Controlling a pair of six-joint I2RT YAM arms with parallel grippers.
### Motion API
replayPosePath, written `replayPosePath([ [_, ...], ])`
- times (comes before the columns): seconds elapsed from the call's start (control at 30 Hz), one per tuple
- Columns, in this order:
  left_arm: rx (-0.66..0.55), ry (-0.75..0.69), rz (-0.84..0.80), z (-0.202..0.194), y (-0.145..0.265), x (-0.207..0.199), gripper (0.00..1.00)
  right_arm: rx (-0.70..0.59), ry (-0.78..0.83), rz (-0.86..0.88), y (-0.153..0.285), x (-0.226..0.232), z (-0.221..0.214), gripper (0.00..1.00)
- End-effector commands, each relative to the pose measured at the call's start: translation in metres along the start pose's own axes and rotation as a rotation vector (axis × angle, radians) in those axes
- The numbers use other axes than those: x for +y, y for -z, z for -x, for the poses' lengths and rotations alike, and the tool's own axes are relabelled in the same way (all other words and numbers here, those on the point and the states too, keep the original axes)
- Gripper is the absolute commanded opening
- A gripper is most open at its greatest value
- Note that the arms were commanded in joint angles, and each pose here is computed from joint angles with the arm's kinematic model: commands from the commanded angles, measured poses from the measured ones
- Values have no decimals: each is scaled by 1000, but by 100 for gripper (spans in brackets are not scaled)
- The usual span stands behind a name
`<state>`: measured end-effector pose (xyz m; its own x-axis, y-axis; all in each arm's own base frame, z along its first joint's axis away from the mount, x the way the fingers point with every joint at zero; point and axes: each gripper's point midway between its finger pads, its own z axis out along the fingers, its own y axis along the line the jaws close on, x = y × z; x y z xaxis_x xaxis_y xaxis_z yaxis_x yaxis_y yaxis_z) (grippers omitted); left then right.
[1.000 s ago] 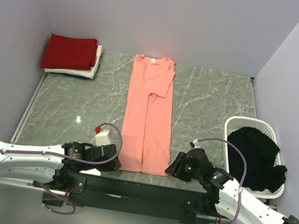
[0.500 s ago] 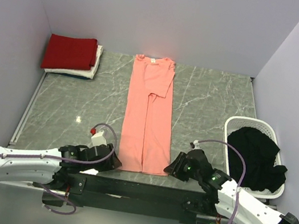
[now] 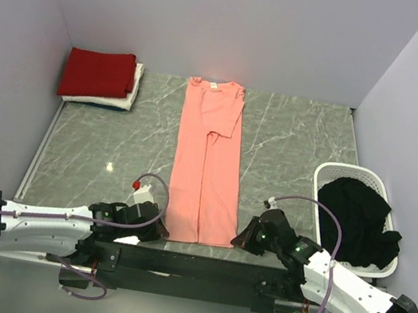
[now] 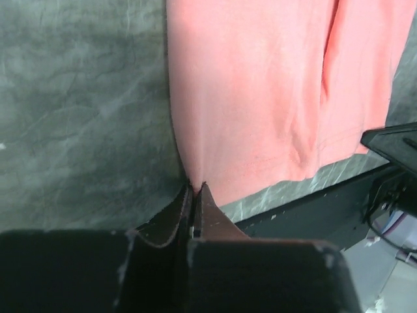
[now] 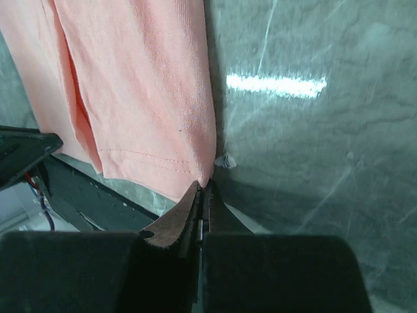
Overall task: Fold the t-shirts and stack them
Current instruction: Fold the tshirt
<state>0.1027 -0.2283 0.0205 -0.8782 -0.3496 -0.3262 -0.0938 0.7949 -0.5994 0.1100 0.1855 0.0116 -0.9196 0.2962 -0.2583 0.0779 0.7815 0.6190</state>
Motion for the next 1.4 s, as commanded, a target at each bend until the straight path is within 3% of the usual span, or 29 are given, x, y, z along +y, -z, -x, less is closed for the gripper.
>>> replayPosePath([
  [0.0, 62, -48, 22, -8, 11, 3, 1, 38, 52, 2, 8, 3, -8, 0],
  [0.33, 126, -119, -36, -19, 44, -8, 1, 105, 126, 36, 27, 26, -43, 0],
  [0.43, 57, -170, -38, -1, 50, -22, 1, 89, 169, 28, 32, 34, -36, 0],
  [0.67, -77, -256, -46, 51, 36, -56, 1, -14, 291, 3, 41, 76, 13, 0],
  [0.8, -156, -236, -80, 92, 24, -70, 1, -83, 267, -6, 29, 93, 63, 0],
  [1.07, -297, -114, -64, 176, -5, -92, 0, -230, 194, -78, -4, 107, 153, 0],
  [1.37, -342, -11, -4, 233, -45, -88, 1, -214, 129, -138, -60, 102, 209, 0],
])
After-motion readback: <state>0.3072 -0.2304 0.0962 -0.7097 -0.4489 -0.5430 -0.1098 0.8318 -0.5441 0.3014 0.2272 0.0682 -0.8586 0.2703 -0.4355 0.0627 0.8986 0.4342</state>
